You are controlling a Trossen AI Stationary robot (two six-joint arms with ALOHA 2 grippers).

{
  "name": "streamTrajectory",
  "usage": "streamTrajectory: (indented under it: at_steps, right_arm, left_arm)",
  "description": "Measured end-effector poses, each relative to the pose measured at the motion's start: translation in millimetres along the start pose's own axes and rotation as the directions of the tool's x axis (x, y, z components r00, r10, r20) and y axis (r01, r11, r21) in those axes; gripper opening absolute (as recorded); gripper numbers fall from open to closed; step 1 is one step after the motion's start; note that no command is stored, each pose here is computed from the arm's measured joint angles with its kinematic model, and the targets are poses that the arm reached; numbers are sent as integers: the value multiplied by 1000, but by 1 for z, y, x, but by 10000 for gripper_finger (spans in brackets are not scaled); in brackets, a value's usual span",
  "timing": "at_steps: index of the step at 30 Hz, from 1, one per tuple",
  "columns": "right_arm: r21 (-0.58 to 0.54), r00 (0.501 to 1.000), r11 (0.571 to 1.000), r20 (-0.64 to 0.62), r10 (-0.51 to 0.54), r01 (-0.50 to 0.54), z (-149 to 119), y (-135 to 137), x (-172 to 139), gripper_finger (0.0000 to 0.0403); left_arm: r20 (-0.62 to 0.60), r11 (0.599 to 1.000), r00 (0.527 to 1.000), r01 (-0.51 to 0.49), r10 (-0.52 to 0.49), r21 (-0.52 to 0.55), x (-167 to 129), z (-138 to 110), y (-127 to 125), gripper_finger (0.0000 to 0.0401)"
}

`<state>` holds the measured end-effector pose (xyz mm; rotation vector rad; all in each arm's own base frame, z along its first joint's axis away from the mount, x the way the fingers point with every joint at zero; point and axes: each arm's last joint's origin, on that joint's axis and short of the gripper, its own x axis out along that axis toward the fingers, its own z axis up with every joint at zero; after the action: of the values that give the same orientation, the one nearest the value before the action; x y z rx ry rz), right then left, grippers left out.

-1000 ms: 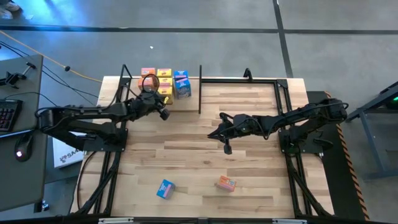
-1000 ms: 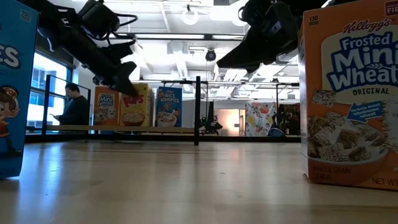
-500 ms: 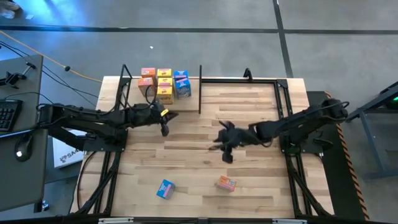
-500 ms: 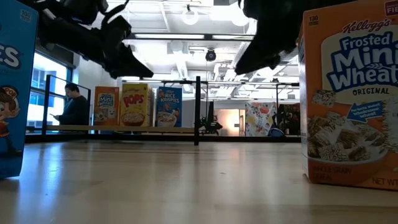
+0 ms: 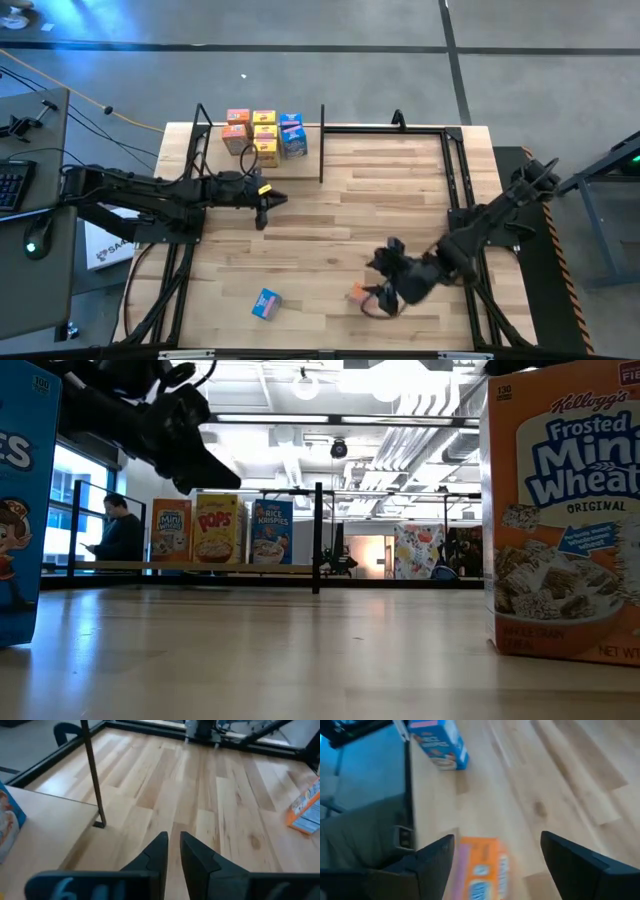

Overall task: Stack cereal on shelf
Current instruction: Put the orange cereal box on the shelf aligned with the other orange cereal box

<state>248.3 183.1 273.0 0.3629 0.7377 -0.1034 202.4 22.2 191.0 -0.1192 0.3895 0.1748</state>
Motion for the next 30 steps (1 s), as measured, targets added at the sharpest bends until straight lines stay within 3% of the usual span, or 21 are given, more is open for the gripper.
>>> streamTrajectory:
  at_steps: [9, 13, 21, 30]
  right_arm:
    - [55, 996, 996, -68, -66, 70, -33, 29, 11, 289]
    - [4, 984, 989, -107, -145, 146, -41, 34, 16, 289]
    - [-44, 978, 986, -123, -168, 163, -53, 44, 27, 289]
    - [-78, 967, 976, -140, -213, 204, -63, 44, 41, 288]
  left_arm:
    - [-5, 1000, 1000, 22, -22, -7, 0, -1, -6, 53]
    - [-5, 1000, 1000, 28, -28, -4, 0, -1, -7, 78]
    - [-6, 999, 999, 38, -38, -25, -1, -1, -10, 132]
    - [-2, 999, 999, 32, -32, -25, -1, -1, -10, 142]
